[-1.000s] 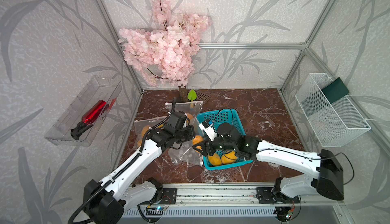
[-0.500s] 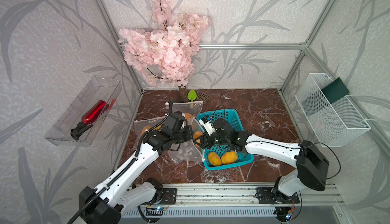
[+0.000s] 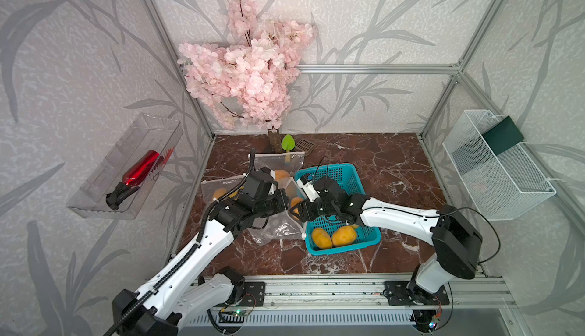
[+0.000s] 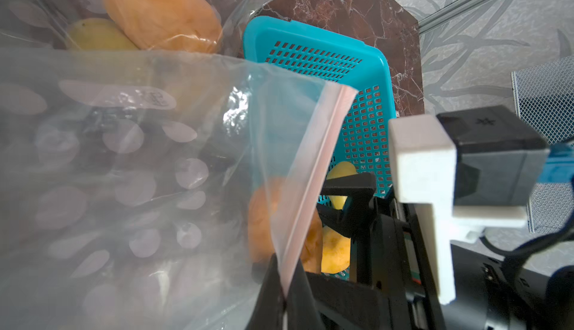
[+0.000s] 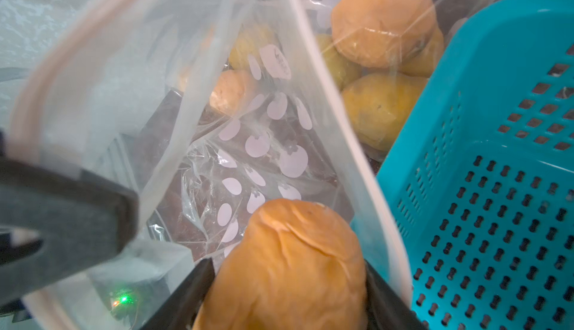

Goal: Put the potatoes into a zipper bag and zip it
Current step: Place the potato into the zipper food storage bag, then pick up the potato from the basket.

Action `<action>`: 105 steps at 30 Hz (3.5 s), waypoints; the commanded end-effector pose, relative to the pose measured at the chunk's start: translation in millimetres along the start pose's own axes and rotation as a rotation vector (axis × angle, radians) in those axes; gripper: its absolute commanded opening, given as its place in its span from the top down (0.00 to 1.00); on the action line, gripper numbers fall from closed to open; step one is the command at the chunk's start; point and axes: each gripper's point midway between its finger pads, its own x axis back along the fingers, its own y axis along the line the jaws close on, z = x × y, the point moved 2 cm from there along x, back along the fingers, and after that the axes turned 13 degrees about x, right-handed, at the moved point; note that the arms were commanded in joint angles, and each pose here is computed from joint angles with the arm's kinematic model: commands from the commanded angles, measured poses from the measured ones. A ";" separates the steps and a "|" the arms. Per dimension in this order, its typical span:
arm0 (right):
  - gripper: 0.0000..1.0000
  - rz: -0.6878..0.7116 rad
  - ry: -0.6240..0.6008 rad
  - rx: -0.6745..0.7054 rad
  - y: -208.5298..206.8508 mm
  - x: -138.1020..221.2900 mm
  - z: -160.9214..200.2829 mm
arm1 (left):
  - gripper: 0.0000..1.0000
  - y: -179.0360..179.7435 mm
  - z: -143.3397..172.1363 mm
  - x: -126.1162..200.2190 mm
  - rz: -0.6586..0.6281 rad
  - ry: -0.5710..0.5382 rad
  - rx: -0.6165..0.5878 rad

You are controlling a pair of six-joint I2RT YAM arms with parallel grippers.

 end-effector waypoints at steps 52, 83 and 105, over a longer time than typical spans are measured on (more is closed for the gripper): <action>0.27 0.200 0.463 0.060 -33.0 56.0 105.9 | 1.00 19.7 -18.2 30.5 -0.067 -0.192 0.023; 0.52 -0.078 0.658 -0.108 -10.7 26.7 139.4 | 1.00 22.4 -19.1 29.9 -0.086 -0.196 0.028; 0.71 -0.032 0.147 -0.033 -10.5 117.1 57.2 | 1.00 10.8 -12.5 20.0 -0.097 -0.131 -0.031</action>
